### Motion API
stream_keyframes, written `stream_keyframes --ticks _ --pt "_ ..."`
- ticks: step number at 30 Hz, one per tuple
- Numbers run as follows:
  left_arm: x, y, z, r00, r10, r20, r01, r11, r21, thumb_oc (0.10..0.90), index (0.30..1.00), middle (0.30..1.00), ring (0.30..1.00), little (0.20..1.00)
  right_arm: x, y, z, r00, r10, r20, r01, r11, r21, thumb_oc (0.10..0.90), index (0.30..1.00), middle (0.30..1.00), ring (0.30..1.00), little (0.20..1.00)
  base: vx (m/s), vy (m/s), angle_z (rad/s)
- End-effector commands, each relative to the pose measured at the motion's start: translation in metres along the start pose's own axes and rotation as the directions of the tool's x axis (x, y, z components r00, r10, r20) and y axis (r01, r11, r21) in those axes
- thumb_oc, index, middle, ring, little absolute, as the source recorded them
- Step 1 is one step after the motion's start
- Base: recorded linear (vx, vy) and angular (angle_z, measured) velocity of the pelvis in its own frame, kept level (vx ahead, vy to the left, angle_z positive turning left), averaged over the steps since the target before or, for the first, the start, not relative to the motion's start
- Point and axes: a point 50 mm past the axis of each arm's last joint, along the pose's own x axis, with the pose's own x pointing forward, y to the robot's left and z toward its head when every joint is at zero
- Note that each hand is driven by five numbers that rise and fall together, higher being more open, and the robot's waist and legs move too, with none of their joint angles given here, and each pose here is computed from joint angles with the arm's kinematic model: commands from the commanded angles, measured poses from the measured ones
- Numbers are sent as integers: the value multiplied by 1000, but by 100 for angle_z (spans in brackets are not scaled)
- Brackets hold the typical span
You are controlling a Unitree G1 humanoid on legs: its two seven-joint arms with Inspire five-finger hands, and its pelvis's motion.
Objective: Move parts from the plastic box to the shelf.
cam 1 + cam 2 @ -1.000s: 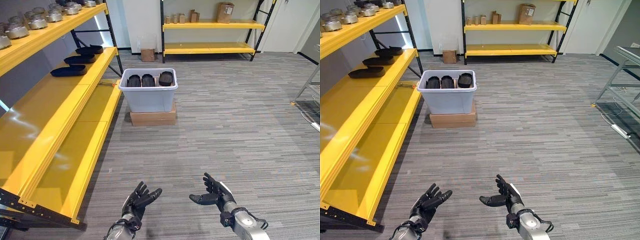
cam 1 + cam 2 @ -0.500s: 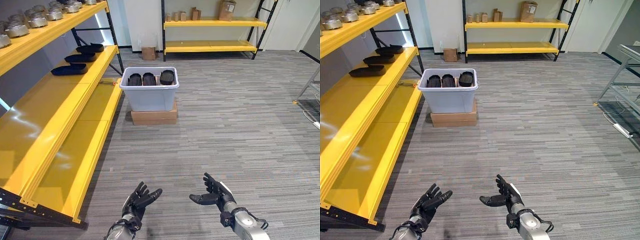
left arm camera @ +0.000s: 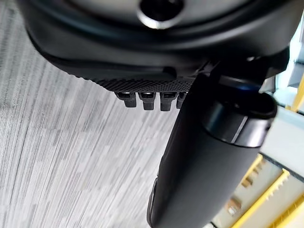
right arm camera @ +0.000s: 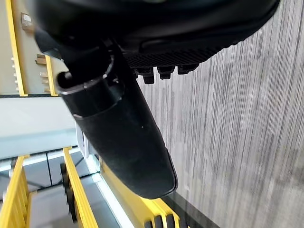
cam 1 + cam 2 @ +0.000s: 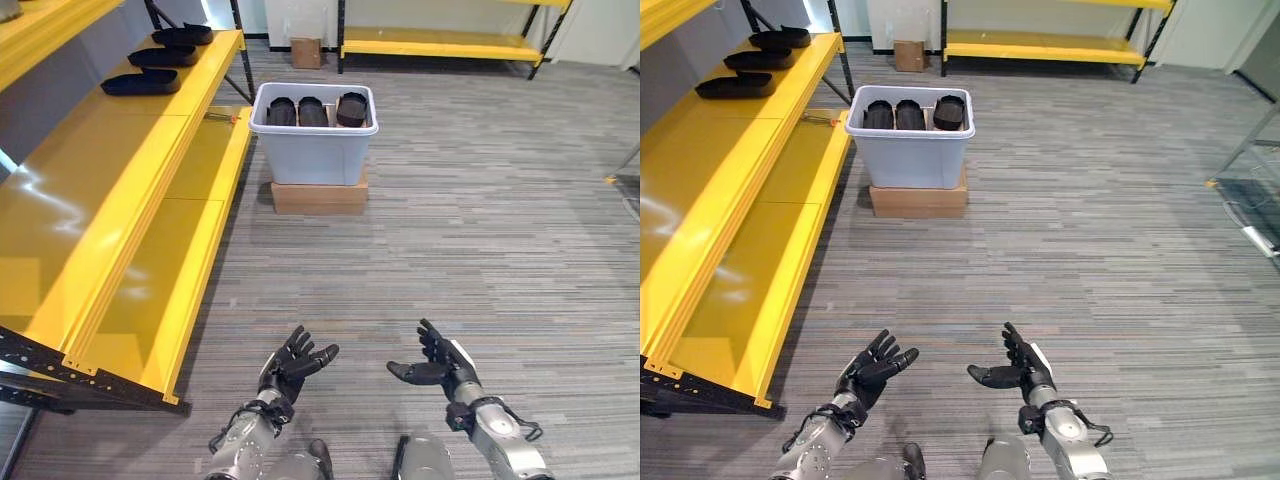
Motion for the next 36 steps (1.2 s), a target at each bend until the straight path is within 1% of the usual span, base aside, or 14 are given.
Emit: stream_keyframes --ticks 1,3,9,12,16,21,22,25,27,28,29,32,34,36 --pt "2 -22 26 982 -147 118 143 989 49 900 1000 1000 1000 1000 12 3 49 967 10 254 -19 999 30 900 1000 1000 1000 1000 334 -197 39" --pt "3 -25 23 984 -156 89 150 986 72 900 1000 1000 1000 1000 11 3 46 971 12 239 -34 996 86 900 1000 1000 1000 1000 385 -218 73" --pt "-5 -29 1 984 -173 50 169 983 76 900 1000 1000 1000 1000 8 -1 35 978 -29 206 15 997 69 900 1000 1000 1000 1000 529 -232 42" --pt "-8 -28 7 983 -155 100 153 988 23 900 1000 1000 1000 1000 10 -2 44 971 -40 234 26 998 64 900 1000 1000 1000 1000 483 -210 35" --pt "-8 -28 7 982 -154 112 153 988 17 900 1000 1000 1000 1000 9 -4 49 965 -50 259 41 998 42 900 1000 1000 1000 1000 446 -273 -4" --pt "-8 -34 9 976 -162 143 163 987 6 900 1000 1000 1000 1000 6 -13 58 940 -136 312 146 989 -10 900 1000 1000 1000 1000 268 -148 -11" --pt "-8 -36 13 970 -154 186 159 987 -8 900 1000 1000 1000 1000 4 -19 67 923 -164 348 189 981 -40 900 1000 1000 1000 1000 317 -168 -48" --pt "-5 -41 25 957 -109 271 128 990 -53 900 1000 1000 1000 1000 -1 -22 84 895 -150 420 190 980 -53 900 1000 1000 1000 1000 383 -293 -43" --pt "-1 -45 31 949 -122 290 141 989 -45 900 1000 1000 1000 1000 -5 -21 87 881 -136 453 192 978 -80 900 1000 1000 1000 1000 353 -314 -3" --pt "-1 -46 32 947 -114 300 130 991 -34 900 1000 1000 1000 1000 -6 -22 88 876 -152 458 191 981 -40 900 1000 1000 1000 1000 250 -119 -13" --pt "-3 -43 36 944 -100 313 115 993 -30 900 1000 1000 1000 1000 -8 -25 91 866 -174 468 191 982 12 900 1000 1000 1000 1000 287 -16 -20" --pt "-8 -31 44 934 -76 350 98 994 -46 900 1000 1000 1000 1000 -6 -20 96 865 -141 482 165 986 -7 900 1000 1000 1000 1000 425 217 -50" --pt "-14 -11 41 927 -7 376 27 998 -48 900 1000 1000 1000 1000 -4 -14 93 878 -71 474 99 994 -35 900 1000 1000 1000 1000 672 352 -133" --pt "-19 -4 48 906 -6 423 -2 1000 17 900 1000 1000 1000 1000 -3 -9 94 877 -36 478 40 999 1 900 1000 1000 1000 1000 585 447 -167"
